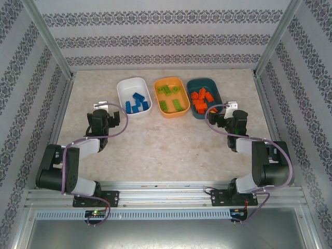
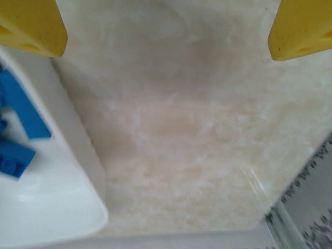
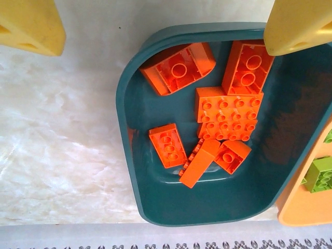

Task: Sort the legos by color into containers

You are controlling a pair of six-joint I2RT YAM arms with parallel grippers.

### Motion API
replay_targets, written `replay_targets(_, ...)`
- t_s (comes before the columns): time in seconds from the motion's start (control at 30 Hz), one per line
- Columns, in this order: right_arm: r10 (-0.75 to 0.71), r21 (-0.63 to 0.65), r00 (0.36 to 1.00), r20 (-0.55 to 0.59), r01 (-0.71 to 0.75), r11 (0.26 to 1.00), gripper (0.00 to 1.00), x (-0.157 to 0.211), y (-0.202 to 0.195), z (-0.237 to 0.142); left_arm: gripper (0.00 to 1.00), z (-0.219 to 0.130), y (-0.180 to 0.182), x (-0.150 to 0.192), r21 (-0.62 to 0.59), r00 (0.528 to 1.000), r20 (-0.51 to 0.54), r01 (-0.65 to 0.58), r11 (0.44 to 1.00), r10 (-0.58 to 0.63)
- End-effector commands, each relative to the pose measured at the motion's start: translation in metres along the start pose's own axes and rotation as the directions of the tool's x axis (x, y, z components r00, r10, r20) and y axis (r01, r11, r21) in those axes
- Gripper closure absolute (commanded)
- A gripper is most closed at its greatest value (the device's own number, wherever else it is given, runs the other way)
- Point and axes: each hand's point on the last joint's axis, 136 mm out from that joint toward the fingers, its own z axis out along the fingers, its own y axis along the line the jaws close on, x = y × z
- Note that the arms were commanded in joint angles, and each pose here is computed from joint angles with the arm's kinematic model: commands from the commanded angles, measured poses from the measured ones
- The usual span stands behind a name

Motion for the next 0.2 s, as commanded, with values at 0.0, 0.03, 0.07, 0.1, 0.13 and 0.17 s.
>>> replay_targets(0.0, -0.041, 0.051, 0.999, 0.035, 0.039, 0.998, 0.02, -0.009, -0.001, 0.001, 0.0, 0.006, -0.005, -0.005, 0.066, 0.995, 0.101, -0.005, 0.998, -0.001)
replay_targets(0.03, -0.042, 0.053, 0.999, 0.035, 0.04, 0.998, 0.02, -0.008, -0.001, 0.001, 0.0, 0.007, -0.001, -0.003, 0.065, 0.994, 0.102, 0.02, 0.998, -0.026)
replay_targets(0.07, -0.038, 0.052, 0.999, 0.032, 0.037, 0.998, 0.02, -0.008, -0.002, 0.001, 0.0, 0.007, 0.004, 0.0, 0.06, 0.994, 0.1, 0.044, 0.997, -0.049)
replay_targets(0.1, -0.037, 0.051, 0.999, 0.034, 0.036, 0.998, 0.02, -0.008, -0.002, 0.001, 0.0, 0.006, 0.007, 0.007, 0.053, 0.992, 0.108, 0.059, 0.997, -0.064)
replay_targets(0.13, -0.039, 0.052, 0.999, 0.036, 0.037, 0.998, 0.02, -0.008, -0.002, 0.001, 0.0, 0.006, 0.01, 0.003, 0.047, 0.984, 0.162, 0.066, 0.997, -0.073)
replay_targets(0.17, -0.04, 0.055, 0.998, 0.039, 0.038, 0.998, 0.02, -0.008, -0.001, 0.0, 0.0, 0.005, 0.011, 0.003, 0.044, 0.985, 0.154, 0.07, 0.997, -0.076)
